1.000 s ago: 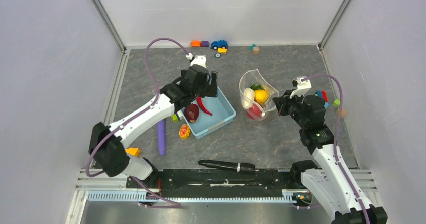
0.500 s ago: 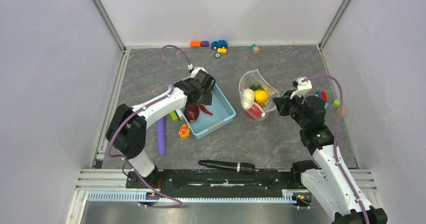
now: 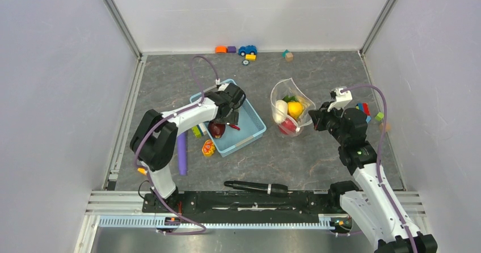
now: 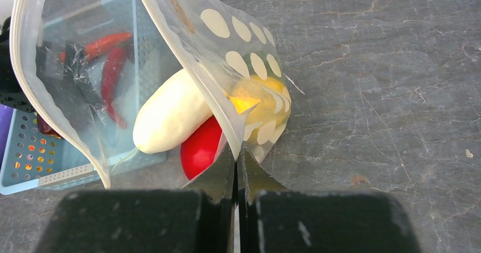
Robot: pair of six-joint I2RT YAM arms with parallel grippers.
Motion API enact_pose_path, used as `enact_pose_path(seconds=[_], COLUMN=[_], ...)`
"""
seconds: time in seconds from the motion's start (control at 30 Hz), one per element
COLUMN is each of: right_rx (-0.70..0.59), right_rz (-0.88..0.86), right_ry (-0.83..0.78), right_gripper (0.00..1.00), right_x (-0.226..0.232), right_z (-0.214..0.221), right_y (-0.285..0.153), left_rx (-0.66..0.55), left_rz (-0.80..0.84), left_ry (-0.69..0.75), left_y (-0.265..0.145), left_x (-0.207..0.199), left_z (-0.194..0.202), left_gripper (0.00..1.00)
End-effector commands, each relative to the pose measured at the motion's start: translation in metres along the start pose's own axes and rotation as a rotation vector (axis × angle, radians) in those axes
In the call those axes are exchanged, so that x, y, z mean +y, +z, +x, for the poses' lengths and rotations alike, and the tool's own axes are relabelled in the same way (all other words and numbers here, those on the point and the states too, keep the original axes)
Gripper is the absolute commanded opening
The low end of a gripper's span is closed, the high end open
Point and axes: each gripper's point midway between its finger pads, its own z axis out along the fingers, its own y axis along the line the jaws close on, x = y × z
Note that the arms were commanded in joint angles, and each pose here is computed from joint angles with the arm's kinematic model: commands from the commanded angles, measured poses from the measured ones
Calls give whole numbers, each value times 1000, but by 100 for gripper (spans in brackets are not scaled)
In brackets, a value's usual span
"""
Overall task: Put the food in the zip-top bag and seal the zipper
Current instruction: Pick up the fake fruit from the bin.
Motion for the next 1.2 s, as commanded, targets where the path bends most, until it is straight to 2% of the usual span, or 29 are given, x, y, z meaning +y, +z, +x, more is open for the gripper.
enact_pose_path(seconds=[0.0, 0.1, 0.23, 0.33, 0.47, 0.63, 0.8, 0.97, 1.17], right_rx=[-44, -51, -48, -55, -55, -66, -74, -79, -78], right_rz=[15, 29, 30, 39, 38, 41, 37, 19, -14], right_ry=[-25, -27, -26, -27, -28, -32, -36, -40, -40], right_gripper=[0, 0, 0, 0, 0, 0, 0, 0, 0], right_x=[-3, -5, -5, -6, -5, -5, -4, -1, 5], right_z=[-12, -15, -14, -18, -17, -20, -23, -24, -23], right_y=[1, 0, 0, -1, -2, -4, -5, -6, -6], left_rx=[3, 20, 27, 48, 48, -33, -210, -421, -609], left_rz=[7, 43, 179, 272, 287, 295, 370, 603, 860], left_ry=[-43, -47, -66, -77, -83, -110, -154, -153, -55], left_y=[3, 1, -8, -15, -17, -38, -81, -145, -221], left_x=[-7, -13, -33, -48, -51, -43, -35, -46, -71], left_z=[-8, -6, -2, 0, -1, -21, -59, -94, -116], left_gripper=[98, 90, 68, 57, 37, 31, 26, 23, 23])
